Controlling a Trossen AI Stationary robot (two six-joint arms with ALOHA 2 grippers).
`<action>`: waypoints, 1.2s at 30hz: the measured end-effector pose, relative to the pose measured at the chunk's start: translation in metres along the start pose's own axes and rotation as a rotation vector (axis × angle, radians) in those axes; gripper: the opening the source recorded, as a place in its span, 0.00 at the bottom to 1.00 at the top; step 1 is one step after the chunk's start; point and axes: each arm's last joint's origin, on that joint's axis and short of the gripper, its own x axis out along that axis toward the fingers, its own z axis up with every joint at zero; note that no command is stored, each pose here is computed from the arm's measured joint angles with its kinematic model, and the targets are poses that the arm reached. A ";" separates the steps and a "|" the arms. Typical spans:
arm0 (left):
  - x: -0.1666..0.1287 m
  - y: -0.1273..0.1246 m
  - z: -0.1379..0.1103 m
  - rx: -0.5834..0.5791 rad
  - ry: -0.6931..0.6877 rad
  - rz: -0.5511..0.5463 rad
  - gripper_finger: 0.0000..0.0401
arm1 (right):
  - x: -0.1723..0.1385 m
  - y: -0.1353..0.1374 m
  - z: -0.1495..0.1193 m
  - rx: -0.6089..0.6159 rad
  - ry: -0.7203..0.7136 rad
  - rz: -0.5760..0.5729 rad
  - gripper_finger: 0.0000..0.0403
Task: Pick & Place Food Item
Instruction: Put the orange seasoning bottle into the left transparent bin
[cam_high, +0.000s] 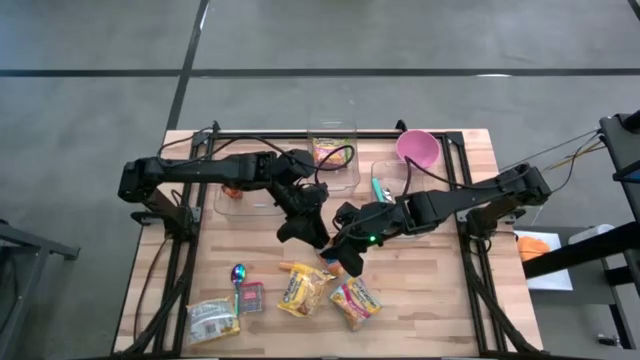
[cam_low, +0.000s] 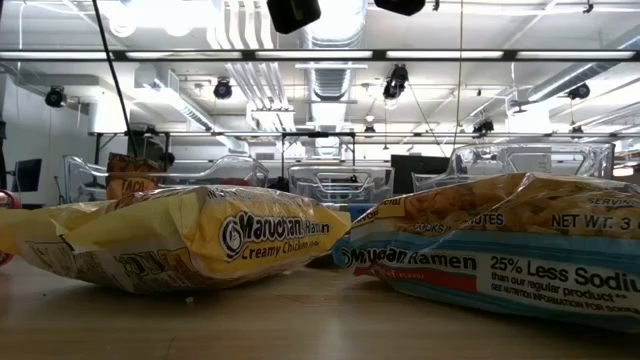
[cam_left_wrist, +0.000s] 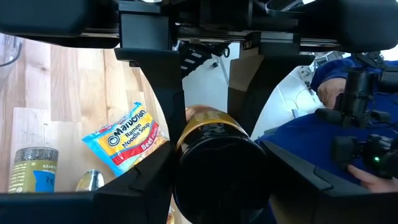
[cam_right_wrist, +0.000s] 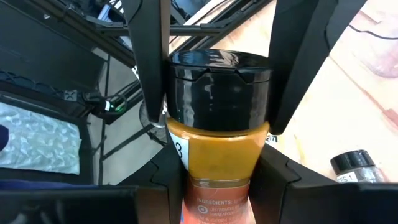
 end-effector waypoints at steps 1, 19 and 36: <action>0.000 0.000 0.000 -0.001 0.000 0.000 0.52 | 0.000 0.000 0.000 -0.002 -0.001 0.001 0.30; -0.001 0.000 -0.001 -0.057 0.014 -0.006 0.52 | 0.000 0.002 0.001 -0.034 -0.008 0.020 0.61; -0.040 0.000 -0.010 -0.135 0.007 0.140 0.52 | -0.005 0.000 0.001 -0.013 -0.017 -0.022 0.77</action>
